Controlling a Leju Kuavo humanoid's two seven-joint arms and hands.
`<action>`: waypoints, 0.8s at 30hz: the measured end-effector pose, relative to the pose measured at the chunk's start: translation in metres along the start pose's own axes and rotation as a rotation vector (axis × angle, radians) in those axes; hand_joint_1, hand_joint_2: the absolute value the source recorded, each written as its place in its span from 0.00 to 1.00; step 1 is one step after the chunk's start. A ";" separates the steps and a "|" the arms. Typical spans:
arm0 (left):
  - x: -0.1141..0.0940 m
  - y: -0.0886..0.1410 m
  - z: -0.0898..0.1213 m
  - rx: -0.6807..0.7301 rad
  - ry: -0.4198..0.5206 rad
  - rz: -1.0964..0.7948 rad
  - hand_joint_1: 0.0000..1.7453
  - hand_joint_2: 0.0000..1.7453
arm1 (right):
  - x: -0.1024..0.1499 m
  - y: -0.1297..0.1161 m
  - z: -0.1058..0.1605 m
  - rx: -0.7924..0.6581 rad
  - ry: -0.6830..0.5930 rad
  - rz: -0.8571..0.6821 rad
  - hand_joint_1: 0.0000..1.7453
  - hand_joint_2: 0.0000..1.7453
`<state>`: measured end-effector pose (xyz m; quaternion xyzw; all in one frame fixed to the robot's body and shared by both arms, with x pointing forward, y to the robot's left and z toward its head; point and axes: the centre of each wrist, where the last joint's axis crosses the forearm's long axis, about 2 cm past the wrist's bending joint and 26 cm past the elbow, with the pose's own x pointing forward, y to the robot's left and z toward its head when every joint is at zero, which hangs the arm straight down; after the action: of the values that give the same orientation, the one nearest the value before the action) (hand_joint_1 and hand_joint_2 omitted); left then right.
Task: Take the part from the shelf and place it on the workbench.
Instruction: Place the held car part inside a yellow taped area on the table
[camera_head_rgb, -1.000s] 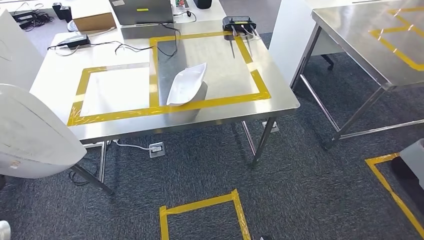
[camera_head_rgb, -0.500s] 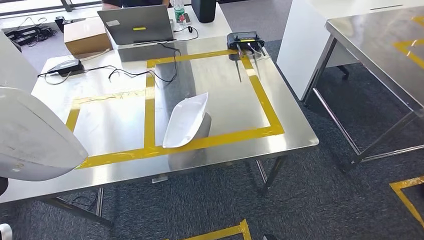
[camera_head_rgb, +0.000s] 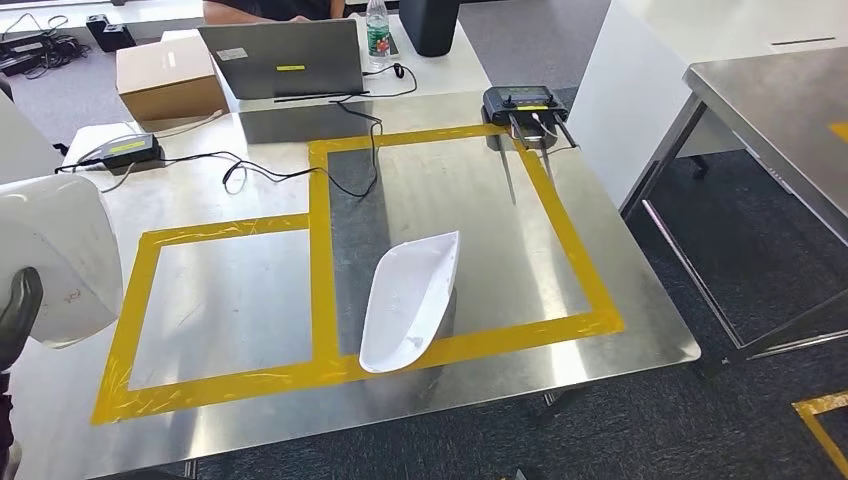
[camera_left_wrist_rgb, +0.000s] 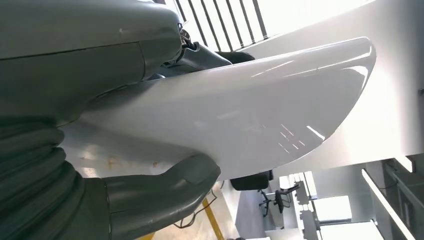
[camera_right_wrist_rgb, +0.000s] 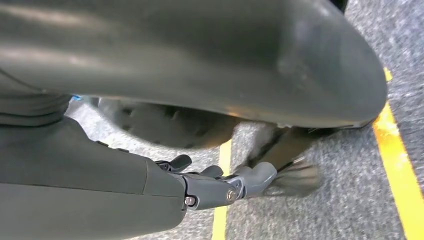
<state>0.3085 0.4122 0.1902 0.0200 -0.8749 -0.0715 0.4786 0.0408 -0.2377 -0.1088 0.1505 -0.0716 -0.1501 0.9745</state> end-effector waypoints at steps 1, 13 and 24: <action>-0.002 -0.001 0.000 0.000 0.013 -0.019 1.00 1.00 | -0.001 0.000 0.000 -0.001 0.003 0.000 0.00 0.00; -0.039 -0.054 0.001 -0.152 0.118 -0.507 1.00 1.00 | -0.001 -0.002 0.000 -0.006 0.011 0.027 0.00 0.00; -0.052 -0.069 0.008 -0.183 0.134 -0.551 1.00 1.00 | -0.002 -0.002 0.000 -0.007 0.012 0.034 0.00 0.00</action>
<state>0.3274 0.3496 0.1330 0.2180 -0.7929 -0.2760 0.4976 0.0384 -0.2394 -0.1092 0.1467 -0.0678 -0.1330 0.9778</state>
